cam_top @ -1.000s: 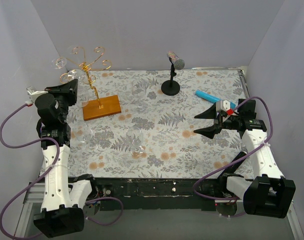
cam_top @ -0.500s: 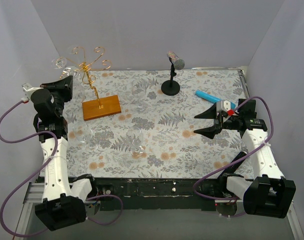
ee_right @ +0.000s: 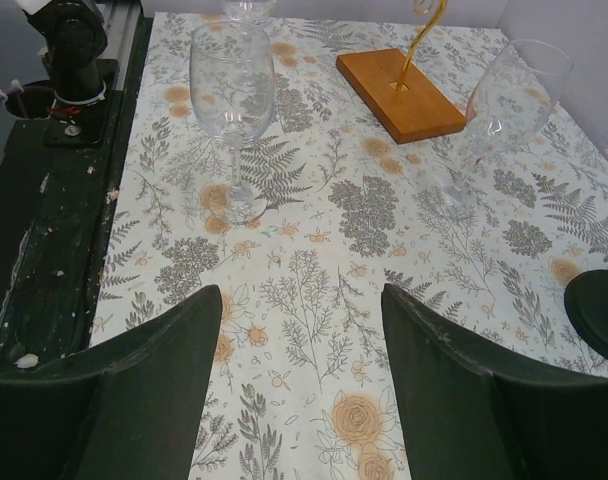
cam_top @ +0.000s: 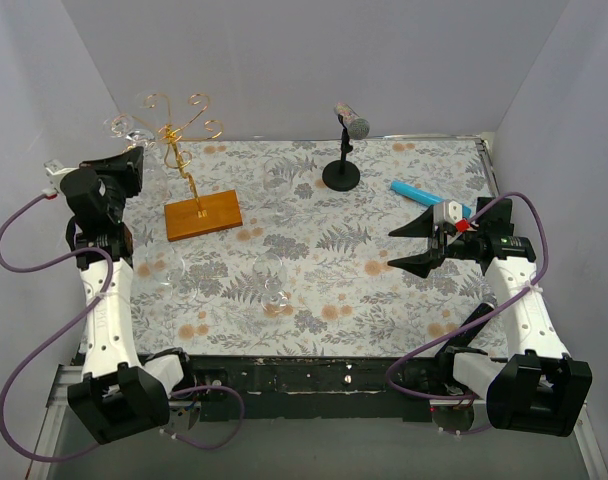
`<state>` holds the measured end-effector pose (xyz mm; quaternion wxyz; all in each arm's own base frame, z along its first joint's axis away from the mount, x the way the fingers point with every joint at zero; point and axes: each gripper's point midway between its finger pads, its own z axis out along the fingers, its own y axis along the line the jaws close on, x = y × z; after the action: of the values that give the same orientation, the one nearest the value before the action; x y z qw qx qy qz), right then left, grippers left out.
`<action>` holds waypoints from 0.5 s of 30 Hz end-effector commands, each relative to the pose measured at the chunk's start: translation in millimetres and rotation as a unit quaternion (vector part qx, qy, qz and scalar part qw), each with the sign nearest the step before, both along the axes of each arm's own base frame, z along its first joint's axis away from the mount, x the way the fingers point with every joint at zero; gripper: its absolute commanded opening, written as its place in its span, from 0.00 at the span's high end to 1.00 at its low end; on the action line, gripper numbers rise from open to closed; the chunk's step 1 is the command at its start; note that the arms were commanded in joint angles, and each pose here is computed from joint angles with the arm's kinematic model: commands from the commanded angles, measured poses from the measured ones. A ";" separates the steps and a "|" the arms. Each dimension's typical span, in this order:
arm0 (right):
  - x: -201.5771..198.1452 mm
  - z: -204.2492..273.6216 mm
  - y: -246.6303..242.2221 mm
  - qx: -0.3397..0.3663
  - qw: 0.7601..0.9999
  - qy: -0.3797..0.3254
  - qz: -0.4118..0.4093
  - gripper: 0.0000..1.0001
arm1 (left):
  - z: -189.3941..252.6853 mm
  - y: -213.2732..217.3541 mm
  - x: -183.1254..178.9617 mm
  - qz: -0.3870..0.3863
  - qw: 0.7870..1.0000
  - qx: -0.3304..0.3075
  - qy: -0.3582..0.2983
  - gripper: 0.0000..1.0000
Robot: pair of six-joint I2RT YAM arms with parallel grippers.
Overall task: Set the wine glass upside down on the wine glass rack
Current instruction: Turn the wine glass upside down at the wine rack.
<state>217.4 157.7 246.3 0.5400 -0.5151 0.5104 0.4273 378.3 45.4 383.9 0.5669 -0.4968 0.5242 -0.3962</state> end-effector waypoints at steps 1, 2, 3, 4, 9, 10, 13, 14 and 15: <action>0.5 14.8 0.3 0.008 1.000 -0.022 0.007 0.27 | 66.2 8.1 -7.1 0.012 0.988 -0.117 -0.096 1.00; 0.4 14.7 0.3 0.008 1.000 -0.022 0.007 0.27 | 67.4 9.4 -6.7 0.013 0.988 -0.118 -0.097 1.00; 0.6 14.4 0.3 0.008 1.000 -0.021 0.007 0.27 | 65.6 11.2 -5.9 0.015 0.988 -0.118 -0.095 1.00; 0.0 14.6 0.6 0.008 1.000 -0.021 0.007 0.27 | 64.4 12.3 -5.3 0.017 0.988 -0.118 -0.094 1.00; 0.9 13.9 0.2 0.008 1.000 -0.021 0.006 0.27 | 58.7 18.9 -4.2 0.024 0.988 -0.124 -0.089 1.00; 0.5 13.5 0.5 0.007 1.000 -0.021 0.007 0.27 | 58.4 18.4 -4.8 0.023 0.988 -0.126 -0.089 1.00; 0.7 13.2 0.1 0.007 1.000 -0.020 0.005 0.27 | 65.6 19.2 -8.5 0.023 0.987 -0.122 -0.106 1.00; 1.2 13.5 0.0 0.006 1.000 -0.022 0.005 0.27 | 67.3 18.7 -10.0 0.023 0.986 -0.122 -0.108 1.00; 1.3 13.0 0.2 0.005 1.000 -0.021 0.005 0.27 | 66.5 19.9 -10.9 0.025 0.986 -0.122 -0.108 1.00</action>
<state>216.5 157.8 245.4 0.5394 -0.5152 0.5109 0.4274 381.9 66.1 387.1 0.5806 -0.5067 0.5092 -0.3833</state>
